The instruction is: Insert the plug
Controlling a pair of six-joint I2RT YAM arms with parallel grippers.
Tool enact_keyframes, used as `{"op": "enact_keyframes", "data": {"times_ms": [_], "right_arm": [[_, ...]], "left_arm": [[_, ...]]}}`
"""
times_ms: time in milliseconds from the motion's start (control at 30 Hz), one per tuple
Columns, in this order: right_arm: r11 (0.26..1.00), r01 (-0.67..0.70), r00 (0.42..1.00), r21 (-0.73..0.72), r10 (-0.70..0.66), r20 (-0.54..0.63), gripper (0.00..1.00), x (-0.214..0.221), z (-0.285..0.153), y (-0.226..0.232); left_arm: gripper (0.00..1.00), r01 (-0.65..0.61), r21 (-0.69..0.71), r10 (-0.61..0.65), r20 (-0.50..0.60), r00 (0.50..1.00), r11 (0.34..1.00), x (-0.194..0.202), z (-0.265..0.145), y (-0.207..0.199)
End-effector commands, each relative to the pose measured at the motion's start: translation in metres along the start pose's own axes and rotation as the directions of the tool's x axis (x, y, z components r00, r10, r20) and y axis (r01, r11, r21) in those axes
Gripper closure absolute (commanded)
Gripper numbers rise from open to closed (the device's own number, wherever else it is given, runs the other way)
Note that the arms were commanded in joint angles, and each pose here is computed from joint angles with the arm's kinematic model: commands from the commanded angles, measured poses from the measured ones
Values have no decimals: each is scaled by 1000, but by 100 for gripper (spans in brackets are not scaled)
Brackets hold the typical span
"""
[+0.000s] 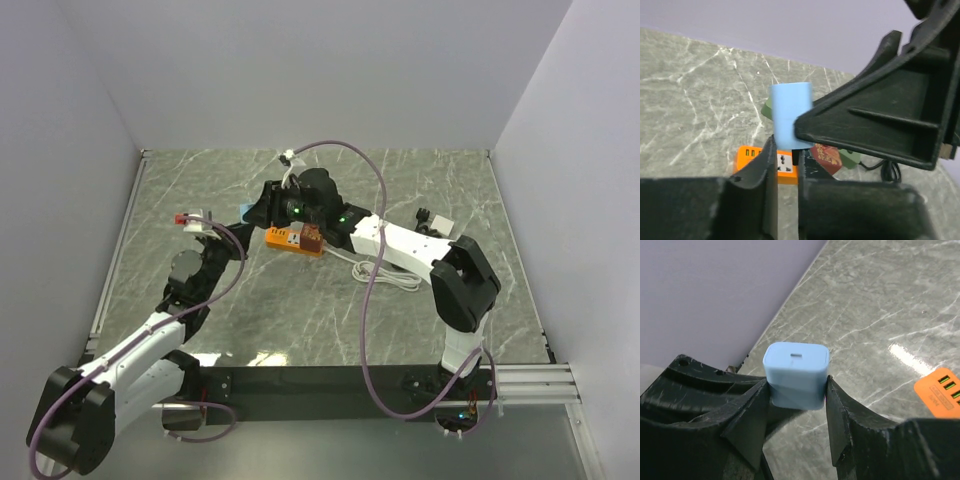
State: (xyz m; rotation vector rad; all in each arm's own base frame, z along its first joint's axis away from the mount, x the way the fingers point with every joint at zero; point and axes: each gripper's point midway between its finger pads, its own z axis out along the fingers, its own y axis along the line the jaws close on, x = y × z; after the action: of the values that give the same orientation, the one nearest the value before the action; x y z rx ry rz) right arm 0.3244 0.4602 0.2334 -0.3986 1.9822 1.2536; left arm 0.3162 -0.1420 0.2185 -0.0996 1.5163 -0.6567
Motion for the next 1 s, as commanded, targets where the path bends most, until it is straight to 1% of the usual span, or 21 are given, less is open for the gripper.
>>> {"op": "enact_keyframes", "data": {"times_ms": [0, 67, 133, 167, 233, 267, 300, 333, 400, 433, 500, 533, 633, 667, 700, 733, 767, 800, 833, 867, 967], "right_arm": [[990, 31, 998, -136, -37, -45, 100, 10, -17, 42], [983, 65, 996, -171, -75, -55, 100, 10, -17, 47], [983, 79, 993, -164, -92, -71, 92, 11, -17, 43], [978, 90, 991, -190, -107, -82, 99, 11, -18, 45], [973, 98, 990, -208, -116, -79, 100, 8, -20, 45], [972, 99, 989, -215, -119, -84, 96, 6, -21, 44], [971, 99, 988, -216, -121, -91, 87, 7, -21, 43], [971, 103, 988, -216, -125, -91, 64, 4, -22, 42], [968, 121, 986, -221, -142, -82, 50, -1, -28, 38], [965, 131, 986, -227, -151, -72, 41, -4, -32, 38], [961, 175, 982, -213, -187, -37, 34, -17, -47, 30], [959, 193, 979, -206, -203, -26, 21, -22, -53, 27], [934, 296, 954, -199, -299, 16, 19, -46, -85, 14], [911, 351, 934, -215, -355, 20, 18, -45, -93, 10], [896, 391, 920, -210, -387, 62, 17, -62, -110, 6], [869, 414, 908, -270, -413, 63, 13, -60, -120, 11], [823, 478, 874, -306, -481, 70, 12, -58, -129, 12], [787, 515, 848, -339, -524, 72, 12, -59, -137, 10], [722, 533, 822, -441, -566, 66, 11, -47, -145, 21], [675, 568, 780, -471, -624, 46, 11, -44, -152, 23], [594, 542, 737, -595, -676, -4, 11, -28, -157, 26]], "left_arm": [[99, -28, 21, 25, 103, 994, 999, -31, 3, -9], [99, -49, 56, 43, 100, 994, 997, -31, 0, -15], [99, -73, 84, 64, 106, 992, 994, -31, -5, -19], [99, -78, 87, 68, 114, 991, 993, -33, -6, -19], [99, -98, 128, 82, 126, 989, 987, -34, -12, -26], [99, -103, 137, 86, 124, 989, 985, -33, -14, -27], [99, -103, 141, 86, 123, 989, 985, -34, -15, -28], [99, -108, 138, 94, 109, 990, 985, -31, -15, -27], [99, -107, 119, 95, 100, 990, 987, -33, -12, -25], [99, -106, 110, 97, 81, 992, 988, -30, -11, -23], [100, -107, 105, 101, 68, 993, 989, -29, -8, -20], [99, -111, 123, 106, 49, 993, 986, -25, -7, -22], [99, -132, 155, 131, 16, 991, 979, -18, -7, -24], [99, -139, 166, 139, 8, 990, 976, -16, -8, -26], [99, -146, 184, 148, -1, 989, 972, -14, -9, -28], [99, -160, 232, 168, -12, 986, 959, -11, -11, -36], [99, -170, 275, 183, -21, 983, 946, -9, -13, -43], [99, -187, 321, 205, -25, 978, 929, -6, -16, -49], [99, -194, 369, 219, -26, 975, 909, -4, -20, -57], [99, -184, 478, 235, -48, 971, 859, 6, -30, -73], [99, -180, 597, 260, -49, 965, 782, 11, -42, -92]]}}
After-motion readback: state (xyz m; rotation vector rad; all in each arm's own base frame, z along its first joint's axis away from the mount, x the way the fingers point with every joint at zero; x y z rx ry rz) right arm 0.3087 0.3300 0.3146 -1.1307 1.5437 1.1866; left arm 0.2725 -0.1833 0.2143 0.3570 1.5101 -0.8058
